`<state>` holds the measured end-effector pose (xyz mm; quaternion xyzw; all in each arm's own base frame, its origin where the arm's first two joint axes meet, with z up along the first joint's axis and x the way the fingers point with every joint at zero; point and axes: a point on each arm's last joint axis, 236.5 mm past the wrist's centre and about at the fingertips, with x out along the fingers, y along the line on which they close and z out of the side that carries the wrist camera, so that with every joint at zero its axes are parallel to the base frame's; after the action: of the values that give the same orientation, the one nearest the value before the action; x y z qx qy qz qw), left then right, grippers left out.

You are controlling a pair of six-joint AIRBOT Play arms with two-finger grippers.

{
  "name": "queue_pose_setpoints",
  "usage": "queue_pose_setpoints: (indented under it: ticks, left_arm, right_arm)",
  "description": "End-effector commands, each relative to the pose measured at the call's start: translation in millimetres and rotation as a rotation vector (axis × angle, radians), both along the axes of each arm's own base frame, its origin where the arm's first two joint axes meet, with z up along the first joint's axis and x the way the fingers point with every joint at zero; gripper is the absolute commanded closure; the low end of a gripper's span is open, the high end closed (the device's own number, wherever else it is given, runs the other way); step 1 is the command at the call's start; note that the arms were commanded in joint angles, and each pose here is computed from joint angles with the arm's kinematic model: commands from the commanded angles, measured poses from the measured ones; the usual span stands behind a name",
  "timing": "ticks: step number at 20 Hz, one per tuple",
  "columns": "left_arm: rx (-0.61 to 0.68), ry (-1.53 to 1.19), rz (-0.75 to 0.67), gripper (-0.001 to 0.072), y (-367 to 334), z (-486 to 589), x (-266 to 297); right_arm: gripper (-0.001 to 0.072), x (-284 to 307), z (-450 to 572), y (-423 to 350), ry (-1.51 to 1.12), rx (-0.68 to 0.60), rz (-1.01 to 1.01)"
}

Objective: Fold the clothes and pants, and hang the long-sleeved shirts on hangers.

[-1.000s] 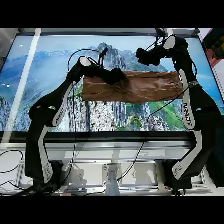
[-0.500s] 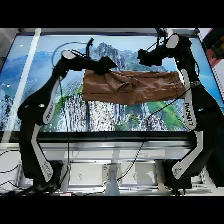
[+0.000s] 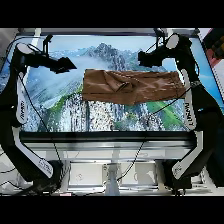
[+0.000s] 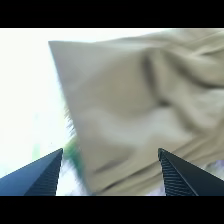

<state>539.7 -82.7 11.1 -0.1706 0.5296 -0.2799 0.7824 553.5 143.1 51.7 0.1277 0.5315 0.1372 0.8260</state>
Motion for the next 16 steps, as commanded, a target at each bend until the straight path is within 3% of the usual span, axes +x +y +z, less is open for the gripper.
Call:
queue_pose_setpoints:
  ticks: [1,2,6,16]
  left_arm:
    - [0.013,0.147,0.019,0.0038,22.9,-50.7,-25.1]
    - [-0.016,0.178,0.012,-0.0013,13.5,-61.6,-28.1]
    - [-0.164,0.203,-0.035,-0.0013,-37.6,-75.7,-25.7]
    - [-0.063,0.13,-0.086,-0.0004,-106.9,-103.9,-16.9]
  right_arm:
    - [0.0671,0.1,0.3,0.3,-0.01,-0.01,0.022]
    - [0.067,0.1,0.6,0.3,-0.012,-0.01,0.023]
    - [0.067,0.3,0.4,0.3,-0.012,-0.011,0.024]
    - [0.067,-1.6,2.2,7.7,-0.009,0.011,0.033]
